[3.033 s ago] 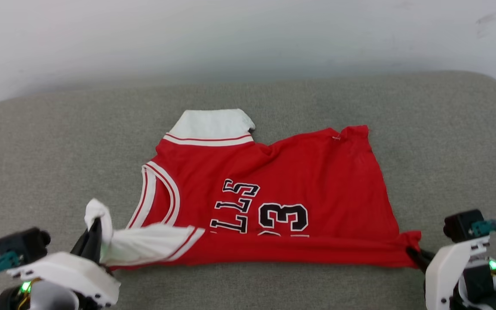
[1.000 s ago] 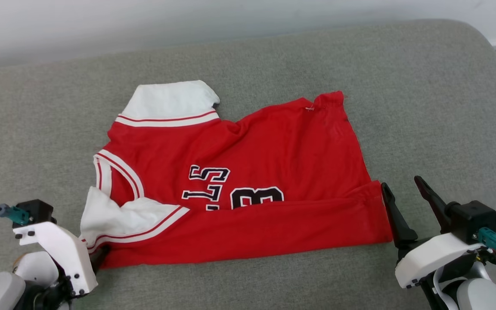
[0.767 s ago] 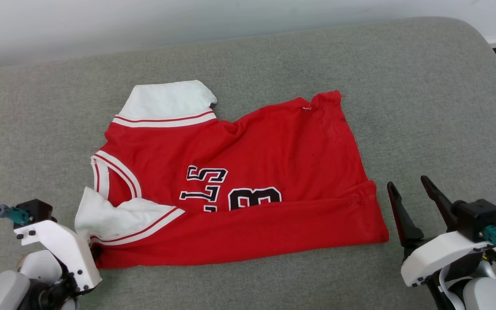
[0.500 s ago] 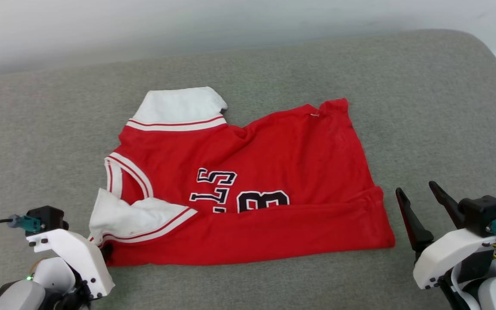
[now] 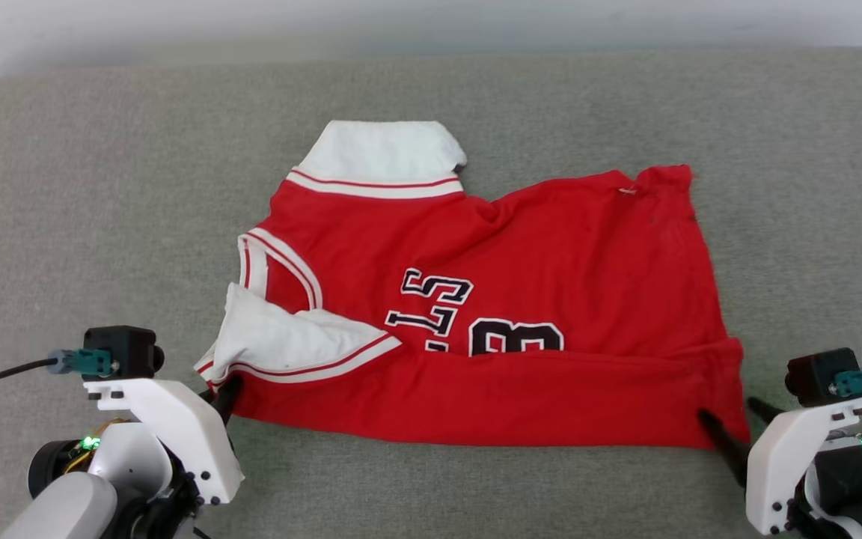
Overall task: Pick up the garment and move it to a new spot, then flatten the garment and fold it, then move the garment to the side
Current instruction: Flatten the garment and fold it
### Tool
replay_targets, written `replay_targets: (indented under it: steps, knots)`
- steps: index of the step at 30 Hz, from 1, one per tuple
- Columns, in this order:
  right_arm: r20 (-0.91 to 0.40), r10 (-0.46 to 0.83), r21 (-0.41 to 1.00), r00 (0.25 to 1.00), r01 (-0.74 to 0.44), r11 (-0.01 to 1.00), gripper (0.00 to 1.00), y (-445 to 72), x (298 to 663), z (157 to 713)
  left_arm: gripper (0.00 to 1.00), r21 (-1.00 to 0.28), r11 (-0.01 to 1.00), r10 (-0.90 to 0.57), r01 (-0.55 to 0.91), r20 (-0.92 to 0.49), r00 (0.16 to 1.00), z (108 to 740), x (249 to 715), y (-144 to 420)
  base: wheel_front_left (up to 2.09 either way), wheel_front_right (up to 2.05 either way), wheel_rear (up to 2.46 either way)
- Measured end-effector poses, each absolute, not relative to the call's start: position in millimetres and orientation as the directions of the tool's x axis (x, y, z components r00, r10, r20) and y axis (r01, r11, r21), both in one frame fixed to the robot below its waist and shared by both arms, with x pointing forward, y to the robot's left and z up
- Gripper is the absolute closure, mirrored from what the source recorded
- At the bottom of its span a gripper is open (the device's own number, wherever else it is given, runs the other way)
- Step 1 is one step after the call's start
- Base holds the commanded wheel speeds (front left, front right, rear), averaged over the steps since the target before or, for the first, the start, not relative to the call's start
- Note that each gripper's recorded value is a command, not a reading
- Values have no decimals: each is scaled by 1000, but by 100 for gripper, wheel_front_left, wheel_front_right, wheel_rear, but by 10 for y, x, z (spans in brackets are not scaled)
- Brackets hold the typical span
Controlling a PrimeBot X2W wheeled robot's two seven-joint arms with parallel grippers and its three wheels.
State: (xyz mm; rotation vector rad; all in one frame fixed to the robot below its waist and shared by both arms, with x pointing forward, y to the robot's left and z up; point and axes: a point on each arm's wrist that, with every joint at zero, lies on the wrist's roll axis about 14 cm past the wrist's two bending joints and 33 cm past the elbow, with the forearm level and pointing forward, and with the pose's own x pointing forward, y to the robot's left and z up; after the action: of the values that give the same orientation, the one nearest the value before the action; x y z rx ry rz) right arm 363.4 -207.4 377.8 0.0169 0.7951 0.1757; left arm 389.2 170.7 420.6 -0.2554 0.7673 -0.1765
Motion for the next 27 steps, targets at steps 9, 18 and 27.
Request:
replay_targets:
  steps: [9, 18, 27]
  knots:
    - [-804, 222, 155, 551, -166, 974, 100, -1922, 3606, 3534, 100, -291, 956, -238, 43, -679, 694, 4119, 3848, 1728, 0, 0, 0]
    - [-777, 238, 152, 583, -193, 969, 100, -1868, 3603, 3722, 100, -295, 955, -230, 37, -654, 720, 4225, 3734, 1734, 0, 0, 0]
    - [-731, 251, 154, 634, -205, 967, 100, -1863, 3472, 4052, 100, -304, 953, -213, 18, -624, 752, 4384, 3447, 1756, 0, 0, 0]
